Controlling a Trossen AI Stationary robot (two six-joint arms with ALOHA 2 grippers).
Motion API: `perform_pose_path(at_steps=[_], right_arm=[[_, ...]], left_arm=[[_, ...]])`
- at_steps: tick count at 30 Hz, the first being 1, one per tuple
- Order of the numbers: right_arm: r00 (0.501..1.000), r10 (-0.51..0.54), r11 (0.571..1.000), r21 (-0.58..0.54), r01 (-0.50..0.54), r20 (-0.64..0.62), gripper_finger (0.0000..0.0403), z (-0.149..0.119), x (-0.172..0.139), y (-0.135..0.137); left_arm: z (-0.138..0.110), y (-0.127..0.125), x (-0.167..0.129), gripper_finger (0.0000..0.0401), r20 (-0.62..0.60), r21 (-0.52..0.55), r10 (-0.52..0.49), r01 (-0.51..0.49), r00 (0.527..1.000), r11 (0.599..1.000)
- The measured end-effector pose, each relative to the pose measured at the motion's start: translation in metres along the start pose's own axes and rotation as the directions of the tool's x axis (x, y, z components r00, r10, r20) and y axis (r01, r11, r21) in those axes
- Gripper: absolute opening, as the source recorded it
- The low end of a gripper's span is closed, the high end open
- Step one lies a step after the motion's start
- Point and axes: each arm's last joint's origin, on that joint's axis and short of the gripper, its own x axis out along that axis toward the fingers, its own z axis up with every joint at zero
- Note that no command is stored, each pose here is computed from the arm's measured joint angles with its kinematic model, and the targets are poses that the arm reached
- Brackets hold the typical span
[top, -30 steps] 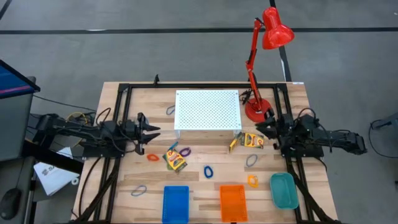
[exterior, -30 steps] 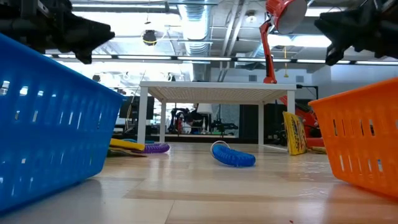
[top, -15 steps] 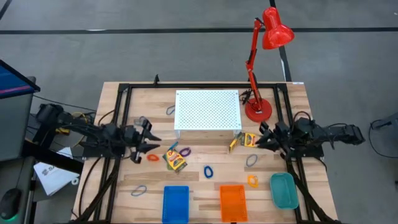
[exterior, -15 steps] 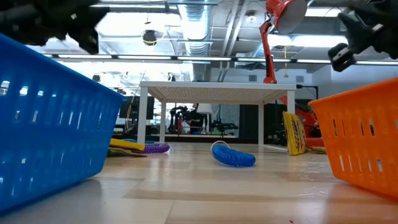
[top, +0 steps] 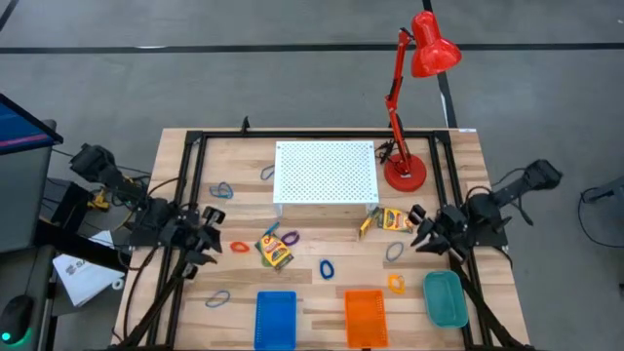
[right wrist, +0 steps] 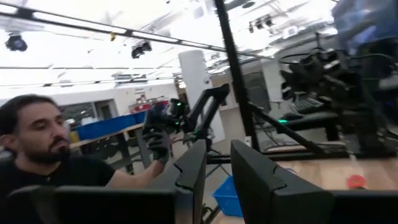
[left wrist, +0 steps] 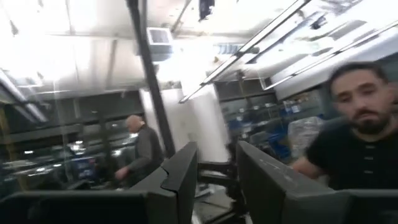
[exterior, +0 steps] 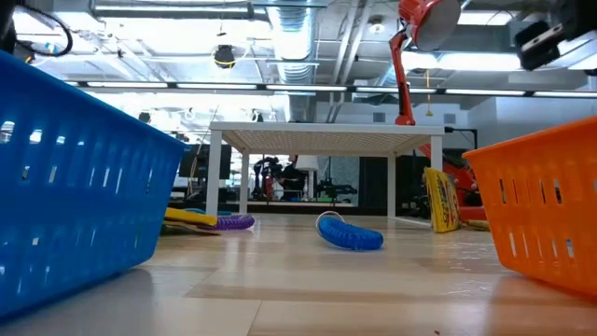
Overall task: Pick & Place Office Desk Supplies
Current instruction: Put the yellow crayon box into the green bin
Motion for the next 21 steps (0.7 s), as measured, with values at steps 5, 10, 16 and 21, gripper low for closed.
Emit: perform_pose_path(at_steps=[5,10,16,21], right_arm=[[0.995,-0.007,0.999,-0.034,0.003,-0.1,0.0072,-0.013,0.018,0.008],[0.972,-0.064,0.992,-0.121,0.037,-0.224,0.0072,-0.015,0.064,0.017],[0.845,-0.156,0.982,-0.175,0.075,-0.511,0.0072,-0.024,0.13,0.023],[0.639,-0.267,0.963,-0.23,0.142,-0.722,0.0072,-0.028,0.167,0.027]], left_arm=[[0.005,0.006,0.028,0.0106,-0.13,0.102,0.188,-0.175,0.973,0.979],[0.003,0.012,0.07,0.0106,-0.346,0.298,0.377,-0.28,0.859,0.912],[-0.016,0.003,0.11,0.0106,-0.546,0.482,0.53,-0.274,0.649,0.832],[-0.034,-0.029,0.119,0.0114,-0.613,0.51,0.535,-0.226,0.581,0.83]])
